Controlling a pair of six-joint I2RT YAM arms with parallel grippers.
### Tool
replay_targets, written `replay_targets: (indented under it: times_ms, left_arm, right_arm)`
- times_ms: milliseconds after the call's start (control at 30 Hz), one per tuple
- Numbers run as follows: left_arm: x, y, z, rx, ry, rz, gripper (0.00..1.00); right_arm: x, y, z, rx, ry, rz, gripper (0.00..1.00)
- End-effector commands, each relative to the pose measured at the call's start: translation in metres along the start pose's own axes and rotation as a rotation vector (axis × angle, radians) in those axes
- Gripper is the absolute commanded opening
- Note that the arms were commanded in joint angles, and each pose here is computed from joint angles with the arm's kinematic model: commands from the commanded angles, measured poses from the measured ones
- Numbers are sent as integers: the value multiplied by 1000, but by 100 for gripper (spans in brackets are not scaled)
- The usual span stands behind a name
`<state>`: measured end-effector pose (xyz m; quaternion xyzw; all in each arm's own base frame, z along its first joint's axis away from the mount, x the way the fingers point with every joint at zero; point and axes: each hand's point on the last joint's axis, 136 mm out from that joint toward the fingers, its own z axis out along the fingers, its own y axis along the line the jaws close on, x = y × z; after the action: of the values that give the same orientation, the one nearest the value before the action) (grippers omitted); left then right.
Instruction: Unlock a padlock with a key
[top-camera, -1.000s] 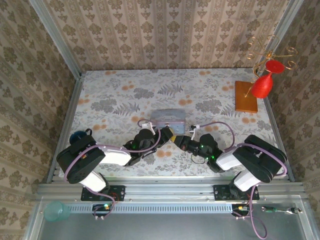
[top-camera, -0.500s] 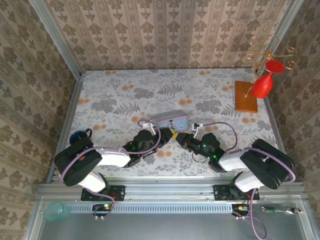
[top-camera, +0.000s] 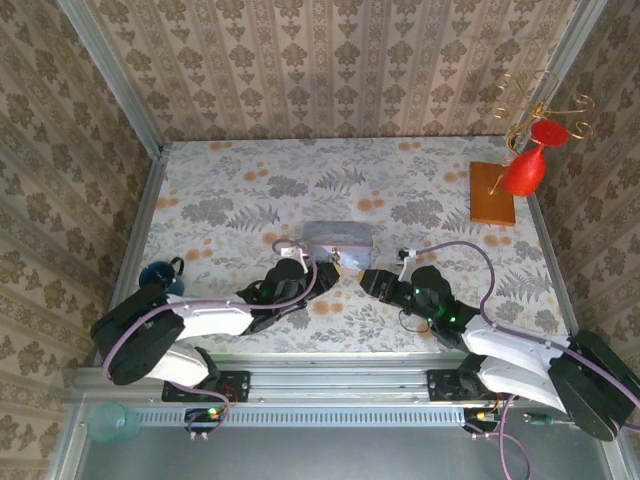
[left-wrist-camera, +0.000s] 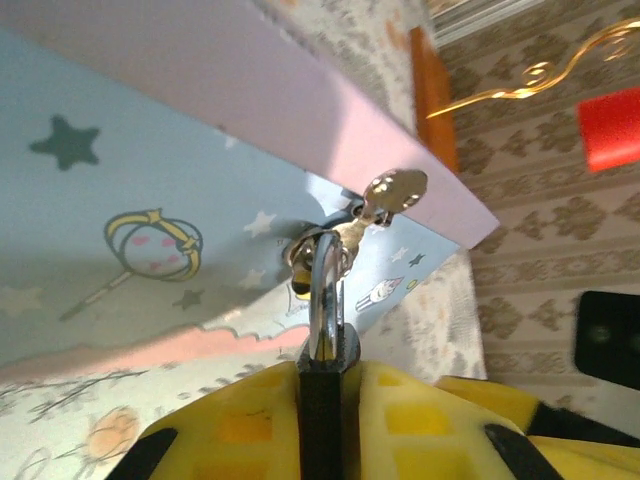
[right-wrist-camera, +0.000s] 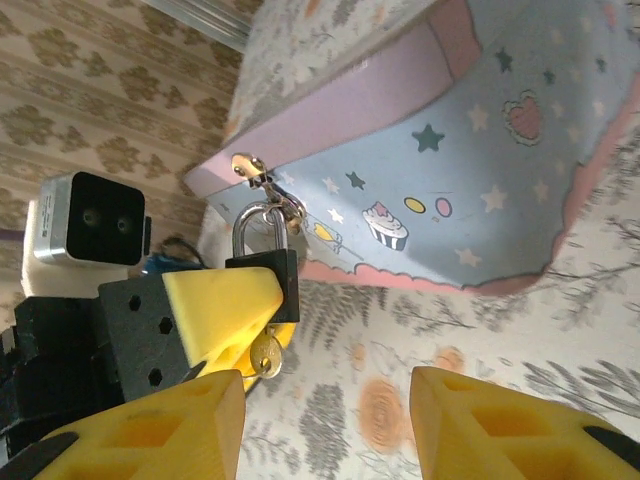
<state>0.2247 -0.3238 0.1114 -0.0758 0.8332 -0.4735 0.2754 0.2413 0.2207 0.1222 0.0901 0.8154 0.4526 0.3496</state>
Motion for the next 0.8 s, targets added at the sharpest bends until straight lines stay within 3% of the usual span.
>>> replay_targets:
  times_ms: [0, 167, 333, 600, 767]
  left_arm:
    - [9, 20, 3, -138, 36, 95, 14]
    - [20, 38, -2, -266, 54, 189, 14]
    - [36, 44, 6, -267, 103, 174, 17]
    - [31, 40, -1, -247, 77, 154, 49]
    - [0, 43, -29, -317, 11, 239, 59]
  right_arm:
    - [4, -14, -5, 89, 31, -77, 49]
    - [9, -13, -8, 75, 56, -97, 49]
    - [10, -12, -7, 70, 62, -107, 50]
    - [15, -9, -2, 50, 90, -85, 51]
    - [20, -7, 2, 42, 112, -102, 50]
